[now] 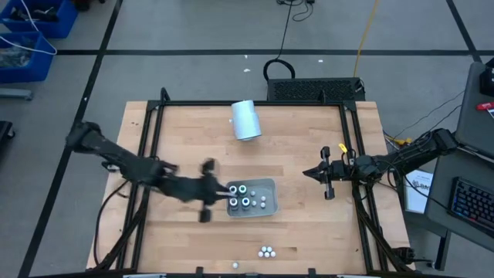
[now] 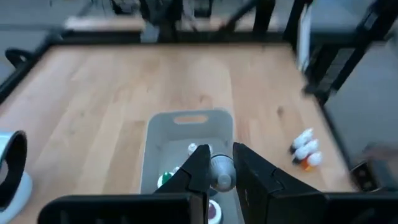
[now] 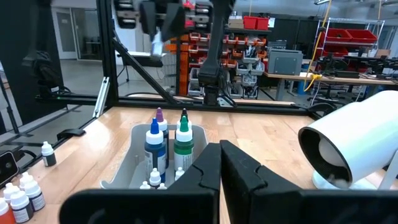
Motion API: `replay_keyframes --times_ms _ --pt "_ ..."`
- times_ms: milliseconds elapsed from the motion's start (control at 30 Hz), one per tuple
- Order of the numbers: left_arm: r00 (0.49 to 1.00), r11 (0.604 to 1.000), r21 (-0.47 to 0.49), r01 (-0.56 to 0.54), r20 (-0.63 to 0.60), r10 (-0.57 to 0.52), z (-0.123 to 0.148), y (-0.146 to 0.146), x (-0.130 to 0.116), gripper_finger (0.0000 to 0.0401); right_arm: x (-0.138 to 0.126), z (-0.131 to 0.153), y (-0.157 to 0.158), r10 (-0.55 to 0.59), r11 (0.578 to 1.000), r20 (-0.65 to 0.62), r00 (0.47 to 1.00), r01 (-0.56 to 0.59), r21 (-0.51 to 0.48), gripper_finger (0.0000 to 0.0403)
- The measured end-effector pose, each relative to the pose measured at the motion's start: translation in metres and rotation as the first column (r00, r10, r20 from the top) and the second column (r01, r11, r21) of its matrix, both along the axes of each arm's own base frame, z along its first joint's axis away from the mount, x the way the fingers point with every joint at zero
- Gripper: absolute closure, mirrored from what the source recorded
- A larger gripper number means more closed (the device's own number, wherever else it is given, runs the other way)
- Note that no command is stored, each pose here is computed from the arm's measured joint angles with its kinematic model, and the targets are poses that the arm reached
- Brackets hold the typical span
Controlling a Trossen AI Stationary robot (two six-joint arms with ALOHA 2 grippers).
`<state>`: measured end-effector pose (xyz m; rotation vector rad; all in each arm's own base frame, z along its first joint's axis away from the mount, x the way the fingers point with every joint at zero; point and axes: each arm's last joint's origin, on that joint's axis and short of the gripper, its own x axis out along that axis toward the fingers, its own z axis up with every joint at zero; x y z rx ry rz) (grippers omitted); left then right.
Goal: Pick & Place food coloring
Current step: Put the small blue food coloring into the gray bin
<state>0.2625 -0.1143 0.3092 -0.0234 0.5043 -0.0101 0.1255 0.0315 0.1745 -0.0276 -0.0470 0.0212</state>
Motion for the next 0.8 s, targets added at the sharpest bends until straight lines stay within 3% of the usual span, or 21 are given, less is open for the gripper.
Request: replay_keyframes --times_ms 200,400,600,800 --pt "0.977 1.0 0.02 0.014 -0.215 -0.009 0.002 -0.003 0.082 0.0343 0.0 0.0 0.0 0.0 1.0 0.0 1.0 0.0 0.0 0.0403" --pt "0.929 0.995 0.035 0.089 -0.364 -0.071 -0.021 -0.002 0.148 0.0347 0.0 0.0 0.0 0.0 1.0 -0.005 1.0 0.0 -0.006 0.0403" --pt "0.853 0.995 0.079 0.067 -0.522 -0.016 -0.063 0.009 0.179 0.0342 0.0 -0.001 0.0 0.0 1.0 -0.008 1.0 0.0 -0.011 0.0403" --pt "0.829 0.996 0.084 0.013 -0.558 0.036 -0.09 0.022 0.19 0.0344 0.0 -0.001 0.0 -0.001 1.0 -0.007 1.0 0.001 -0.028 0.0403"
